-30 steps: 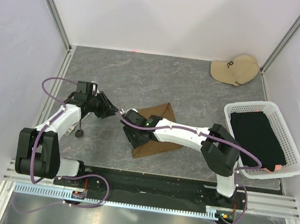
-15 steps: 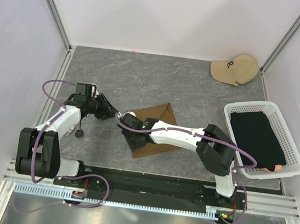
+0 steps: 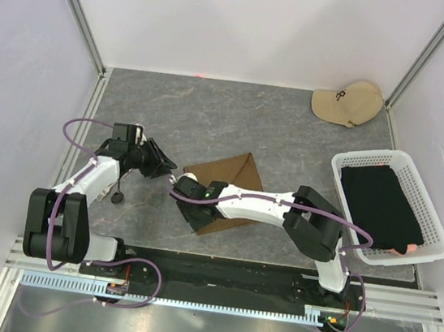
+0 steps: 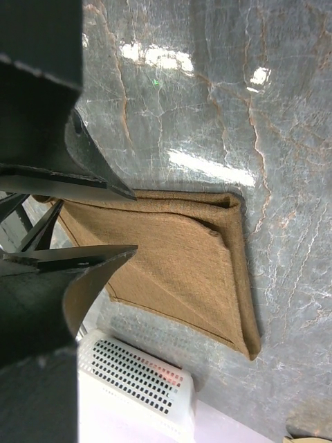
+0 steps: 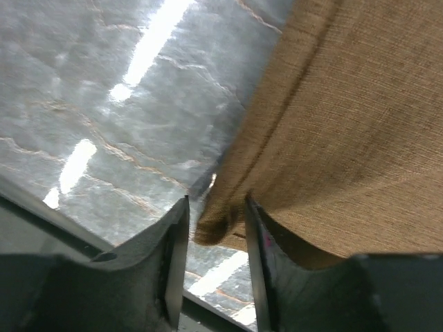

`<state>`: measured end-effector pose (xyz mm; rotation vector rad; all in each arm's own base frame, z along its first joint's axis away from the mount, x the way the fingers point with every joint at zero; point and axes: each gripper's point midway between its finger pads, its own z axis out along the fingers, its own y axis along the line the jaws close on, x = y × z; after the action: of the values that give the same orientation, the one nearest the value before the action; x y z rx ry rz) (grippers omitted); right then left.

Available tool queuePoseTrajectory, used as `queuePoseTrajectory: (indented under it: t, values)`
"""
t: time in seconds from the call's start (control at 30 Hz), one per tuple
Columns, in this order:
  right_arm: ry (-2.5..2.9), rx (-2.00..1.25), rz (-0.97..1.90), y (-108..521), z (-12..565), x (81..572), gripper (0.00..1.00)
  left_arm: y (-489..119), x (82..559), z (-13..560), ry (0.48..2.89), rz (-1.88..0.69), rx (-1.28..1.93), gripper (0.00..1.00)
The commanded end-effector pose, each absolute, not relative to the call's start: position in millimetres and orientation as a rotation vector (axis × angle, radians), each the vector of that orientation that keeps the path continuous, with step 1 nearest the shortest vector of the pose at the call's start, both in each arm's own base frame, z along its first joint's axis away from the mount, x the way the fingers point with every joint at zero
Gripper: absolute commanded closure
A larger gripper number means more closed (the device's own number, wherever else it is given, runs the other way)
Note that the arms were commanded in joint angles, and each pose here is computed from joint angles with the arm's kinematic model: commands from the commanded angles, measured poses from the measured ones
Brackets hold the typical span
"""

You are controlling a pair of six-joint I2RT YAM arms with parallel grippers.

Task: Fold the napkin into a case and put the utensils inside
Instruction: Pick up the upper triangle-folded napkin from the center of the board.

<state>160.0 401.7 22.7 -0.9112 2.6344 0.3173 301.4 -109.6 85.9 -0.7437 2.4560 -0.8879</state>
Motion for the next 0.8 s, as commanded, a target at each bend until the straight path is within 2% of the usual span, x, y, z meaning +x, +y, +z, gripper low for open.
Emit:
queuePoseTrajectory:
  t: [0.0, 0.2, 0.4, 0.43, 0.6, 0.77]
  values:
    - [2.646, -0.963, 0.185, 384, -2, 150, 0.52, -112, 303, 84, 2.462, -0.922, -0.726, 0.60]
    - [2.626, -0.992, -0.049, 359, -30, 151, 0.52, -113, 300, 74, 2.503, -0.924, -0.751, 0.55]
    - [2.583, -0.947, -0.246, 338, -41, 164, 0.70, -110, 298, 64, 2.546, -0.889, -0.771, 0.54]
    - [2.576, -0.946, -0.263, 337, -41, 165, 0.78, -111, 297, 63, 2.550, -0.891, -0.772, 0.53]
    - [2.522, -0.883, -0.234, 348, -18, 177, 0.98, -115, 296, 61, 2.564, -0.924, -0.777, 0.52]
    - [2.507, -0.798, -0.034, 366, 23, 179, 1.00, -125, 294, 62, 2.578, -0.971, -0.745, 0.52]
